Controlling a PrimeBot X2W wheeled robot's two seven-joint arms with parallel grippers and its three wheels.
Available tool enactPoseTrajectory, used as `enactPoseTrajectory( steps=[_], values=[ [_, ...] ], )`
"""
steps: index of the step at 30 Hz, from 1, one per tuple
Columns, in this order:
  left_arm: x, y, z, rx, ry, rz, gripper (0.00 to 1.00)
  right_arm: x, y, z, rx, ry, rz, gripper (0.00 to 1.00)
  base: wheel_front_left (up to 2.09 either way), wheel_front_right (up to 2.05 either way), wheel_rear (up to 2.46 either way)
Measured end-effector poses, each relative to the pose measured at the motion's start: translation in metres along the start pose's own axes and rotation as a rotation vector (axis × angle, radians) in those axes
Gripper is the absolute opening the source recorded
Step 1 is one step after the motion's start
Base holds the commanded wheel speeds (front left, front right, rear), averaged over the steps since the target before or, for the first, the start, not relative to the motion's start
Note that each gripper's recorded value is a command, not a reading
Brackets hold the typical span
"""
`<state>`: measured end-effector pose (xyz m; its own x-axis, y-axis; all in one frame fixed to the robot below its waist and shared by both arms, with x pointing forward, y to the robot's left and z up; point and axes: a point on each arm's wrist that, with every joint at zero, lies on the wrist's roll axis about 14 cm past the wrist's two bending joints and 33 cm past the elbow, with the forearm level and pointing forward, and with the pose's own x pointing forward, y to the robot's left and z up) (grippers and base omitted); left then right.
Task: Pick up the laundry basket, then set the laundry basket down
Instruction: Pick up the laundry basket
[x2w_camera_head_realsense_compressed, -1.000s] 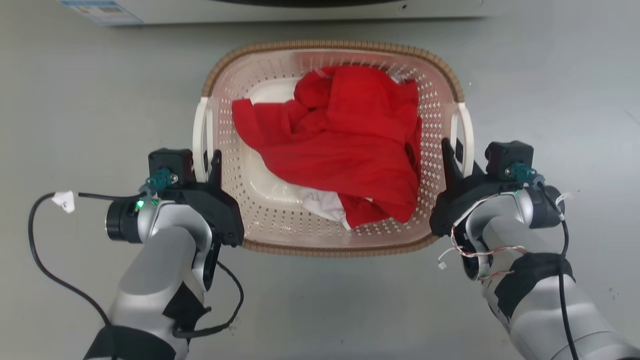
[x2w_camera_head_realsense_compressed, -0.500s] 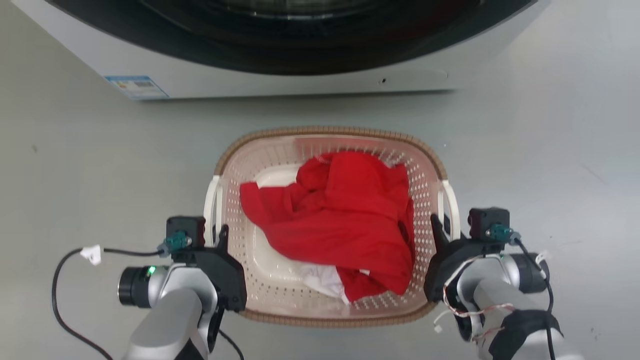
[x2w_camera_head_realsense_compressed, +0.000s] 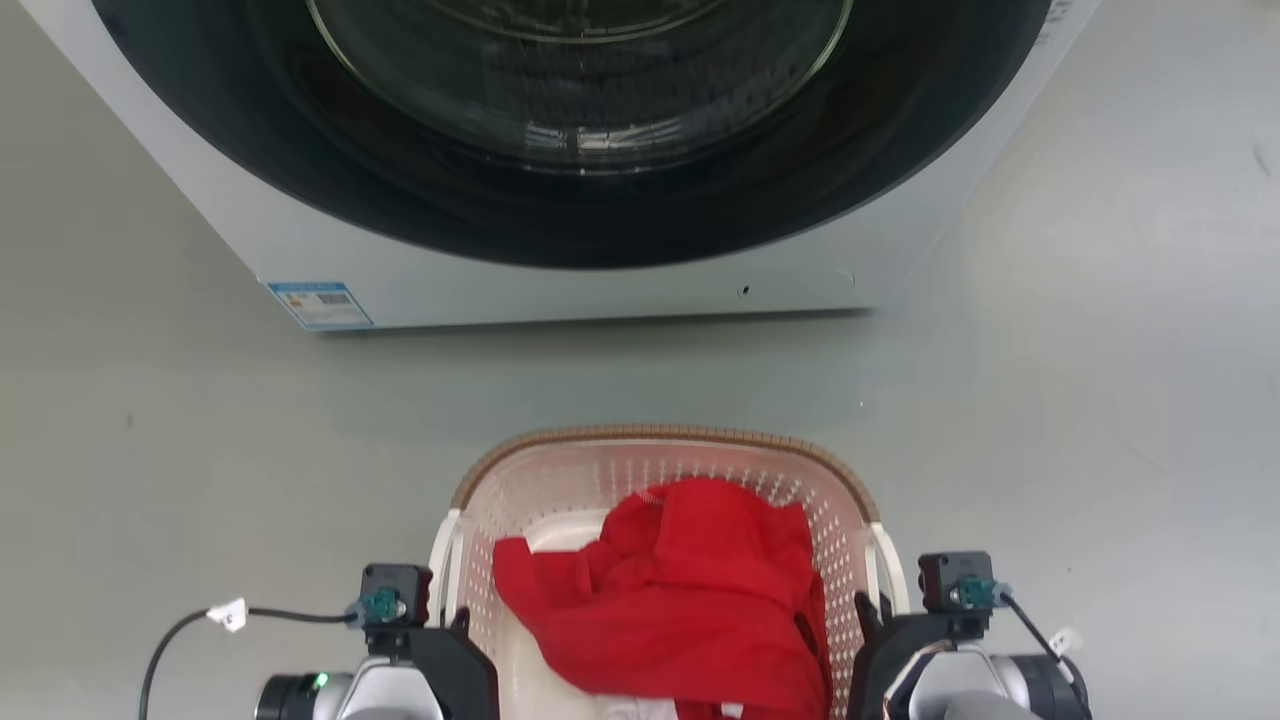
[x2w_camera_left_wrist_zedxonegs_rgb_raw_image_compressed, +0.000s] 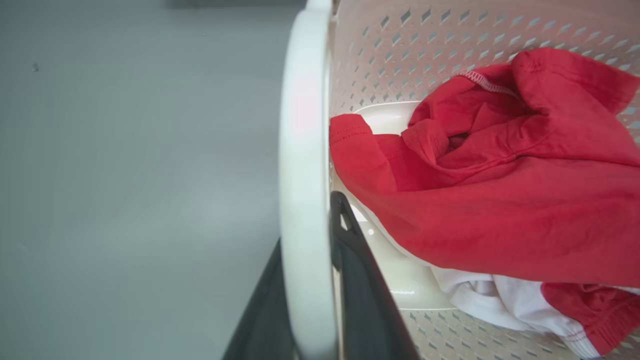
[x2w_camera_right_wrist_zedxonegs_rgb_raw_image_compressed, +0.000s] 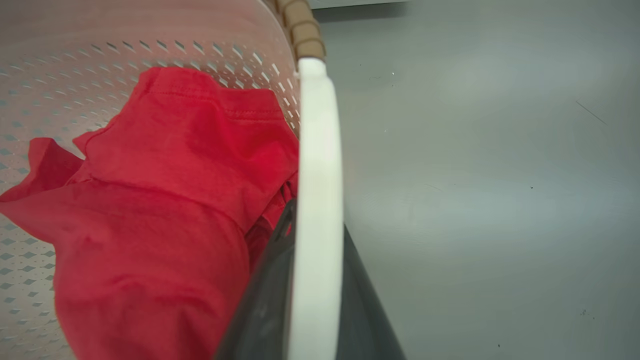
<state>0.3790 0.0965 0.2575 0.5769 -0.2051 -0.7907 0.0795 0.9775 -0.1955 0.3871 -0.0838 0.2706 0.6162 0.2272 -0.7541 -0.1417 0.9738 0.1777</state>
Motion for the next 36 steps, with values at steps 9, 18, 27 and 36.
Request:
enactPoseTrajectory(
  steps=[9,18,27,36],
  values=[
    [-0.026,-0.006,-0.017,0.001,0.03,0.0,0.0,-0.028,0.006,-0.019,0.017,0.046,-0.003,0.0,0.0,0.0,0.0],
    [-0.048,-0.009,-0.043,-0.02,0.074,0.009,0.0,-0.052,0.011,-0.045,0.041,0.098,-0.009,0.0,0.0,0.0,0.0],
    [-0.064,-0.009,-0.052,-0.046,0.072,0.021,0.0,-0.068,0.019,-0.052,0.028,0.097,0.004,0.0,0.0,0.0,0.0],
    [-0.078,-0.01,-0.056,-0.044,0.048,0.023,0.0,-0.081,0.024,-0.053,0.02,0.074,0.012,0.0,0.0,0.0,0.0]
  ],
)
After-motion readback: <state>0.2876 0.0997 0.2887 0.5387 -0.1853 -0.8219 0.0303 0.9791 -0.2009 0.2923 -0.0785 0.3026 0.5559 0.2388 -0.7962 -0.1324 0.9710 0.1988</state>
